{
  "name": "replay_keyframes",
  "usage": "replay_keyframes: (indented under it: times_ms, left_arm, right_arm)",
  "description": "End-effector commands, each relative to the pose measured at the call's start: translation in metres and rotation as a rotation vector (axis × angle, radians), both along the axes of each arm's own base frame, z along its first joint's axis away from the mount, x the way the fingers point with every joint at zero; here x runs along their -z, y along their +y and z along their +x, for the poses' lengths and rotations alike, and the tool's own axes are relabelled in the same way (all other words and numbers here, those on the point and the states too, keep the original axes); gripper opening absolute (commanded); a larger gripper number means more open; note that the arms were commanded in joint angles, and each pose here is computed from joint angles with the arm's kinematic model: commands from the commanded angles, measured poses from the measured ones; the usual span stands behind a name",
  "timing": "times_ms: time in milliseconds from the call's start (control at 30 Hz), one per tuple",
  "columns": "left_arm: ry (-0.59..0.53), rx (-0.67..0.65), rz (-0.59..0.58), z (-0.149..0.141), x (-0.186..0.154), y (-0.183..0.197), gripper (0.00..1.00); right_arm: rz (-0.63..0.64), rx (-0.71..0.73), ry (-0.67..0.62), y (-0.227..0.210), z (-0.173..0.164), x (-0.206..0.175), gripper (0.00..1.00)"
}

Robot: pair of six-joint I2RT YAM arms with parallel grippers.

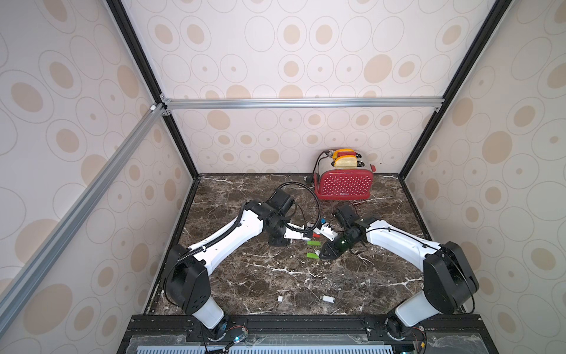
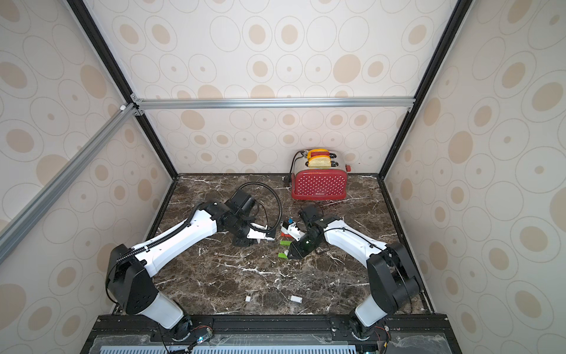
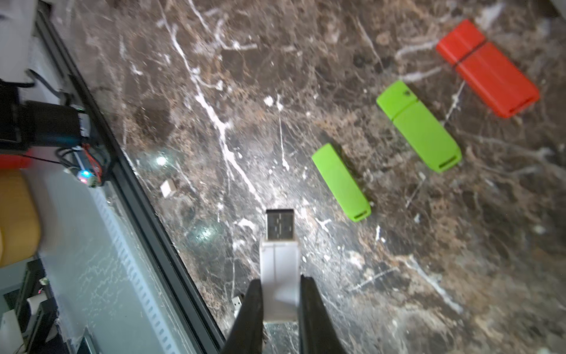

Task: Close the usb drive cover
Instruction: Place the USB drive at the center of the board.

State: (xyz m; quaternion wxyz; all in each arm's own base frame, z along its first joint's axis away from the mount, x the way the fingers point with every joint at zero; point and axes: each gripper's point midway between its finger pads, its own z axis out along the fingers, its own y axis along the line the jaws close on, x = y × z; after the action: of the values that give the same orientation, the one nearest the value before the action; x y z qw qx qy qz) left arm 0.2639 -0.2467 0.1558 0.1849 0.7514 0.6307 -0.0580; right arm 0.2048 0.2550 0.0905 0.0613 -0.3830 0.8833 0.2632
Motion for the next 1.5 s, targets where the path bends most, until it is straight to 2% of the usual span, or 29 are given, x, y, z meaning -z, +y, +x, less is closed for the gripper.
replay_keyframes:
  times_ms: [0, 100, 267, 533, 833, 1000, 1133, 1267, 1367, 1467]
  left_arm:
    - [0.026, -0.041, -0.036, -0.006, -0.004, -0.001, 0.16]
    - [0.033, -0.065, -0.051, -0.006, -0.001, -0.003, 0.15]
    - [0.038, -0.083, -0.053, -0.007, 0.001, -0.002, 0.15]
    - [0.031, -0.093, -0.051, -0.009, 0.002, 0.001, 0.15]
    - [0.027, -0.095, -0.054, -0.006, 0.001, 0.000, 0.15]
    - [0.022, -0.096, -0.060, -0.004, -0.003, -0.002, 0.15]
    - [0.020, -0.099, -0.067, -0.004, -0.005, -0.003, 0.15]
    - [0.017, -0.098, -0.073, -0.003, -0.007, -0.004, 0.15]
    - [0.014, -0.108, -0.081, 0.000, -0.010, -0.007, 0.15]
    - [0.007, -0.129, -0.097, 0.005, -0.015, -0.010, 0.15]
  right_arm:
    - [-0.135, 0.031, 0.014, -0.020, -0.021, 0.012, 0.00]
    - [-0.200, 0.054, 0.024, -0.022, -0.028, 0.030, 0.03]
    - [-0.393, 0.075, -0.021, -0.039, -0.013, 0.049, 0.08]
    - [-0.492, 0.011, -0.057, -0.039, -0.006, 0.068, 0.09]
    - [-0.489, -0.035, -0.061, -0.033, -0.007, 0.068, 0.45]
    - [-0.409, -0.017, -0.057, -0.030, -0.004, 0.041, 0.48]
    - [-0.269, 0.035, -0.062, -0.019, 0.006, 0.005, 0.48]
    - [0.018, 0.192, -0.005, 0.006, 0.028, -0.038, 0.47]
    - [0.262, 0.340, 0.079, 0.028, 0.048, -0.064, 0.41]
    - [0.418, 0.402, 0.152, 0.048, 0.058, -0.083, 0.38]
